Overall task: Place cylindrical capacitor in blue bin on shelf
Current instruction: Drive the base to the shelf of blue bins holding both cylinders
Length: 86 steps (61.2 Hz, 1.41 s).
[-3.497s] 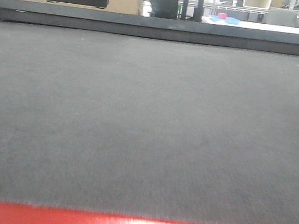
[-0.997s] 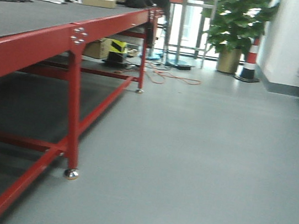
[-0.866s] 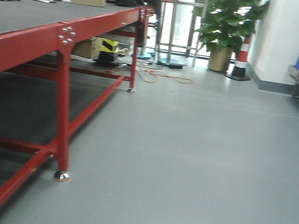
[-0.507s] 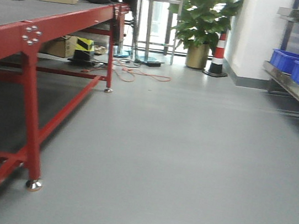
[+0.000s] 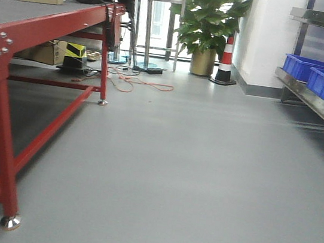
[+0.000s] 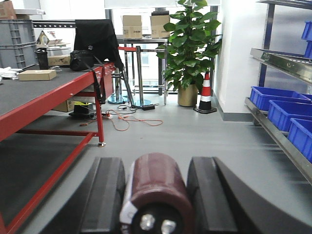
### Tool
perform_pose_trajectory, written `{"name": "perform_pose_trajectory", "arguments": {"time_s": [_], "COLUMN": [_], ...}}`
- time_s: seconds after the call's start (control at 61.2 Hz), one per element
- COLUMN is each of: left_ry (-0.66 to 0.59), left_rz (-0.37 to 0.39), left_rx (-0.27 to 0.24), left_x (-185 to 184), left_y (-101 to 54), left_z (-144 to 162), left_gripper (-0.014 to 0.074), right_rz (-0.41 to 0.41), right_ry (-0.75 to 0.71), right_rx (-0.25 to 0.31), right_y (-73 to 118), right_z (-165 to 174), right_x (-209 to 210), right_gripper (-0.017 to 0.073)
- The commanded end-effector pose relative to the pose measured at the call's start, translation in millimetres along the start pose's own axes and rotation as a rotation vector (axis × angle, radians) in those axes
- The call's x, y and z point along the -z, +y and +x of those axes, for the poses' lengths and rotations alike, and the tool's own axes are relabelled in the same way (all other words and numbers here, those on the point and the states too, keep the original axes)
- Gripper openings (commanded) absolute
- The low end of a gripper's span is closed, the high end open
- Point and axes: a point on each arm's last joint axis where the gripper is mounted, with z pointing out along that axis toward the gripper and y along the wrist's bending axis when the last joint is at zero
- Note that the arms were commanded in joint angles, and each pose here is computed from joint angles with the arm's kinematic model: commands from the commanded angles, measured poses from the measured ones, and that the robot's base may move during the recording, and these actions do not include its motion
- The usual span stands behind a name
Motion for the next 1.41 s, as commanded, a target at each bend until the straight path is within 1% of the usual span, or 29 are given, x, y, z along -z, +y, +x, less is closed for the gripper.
{"name": "perform_pose_trajectory", "arguments": {"time_s": [0.0,1.389], "left_ry": [-0.026,-0.026], "left_rz": [0.006,0.006], "left_rx": [0.009,0.009], "left_x": [1.6,1.6], "left_y": [-0.4,-0.4], "left_z": [-2.8,-2.8], "left_gripper": [-0.0111,-0.0111], "right_rz": [0.001,0.001], "right_ry": [-0.023,-0.023], "right_rx": [0.008,0.008], "right_y": [-0.1,-0.1], "right_z": [-1.5,-1.5], "right_x": [0.9,0.9], "right_gripper": [-0.0163,-0.0163]}}
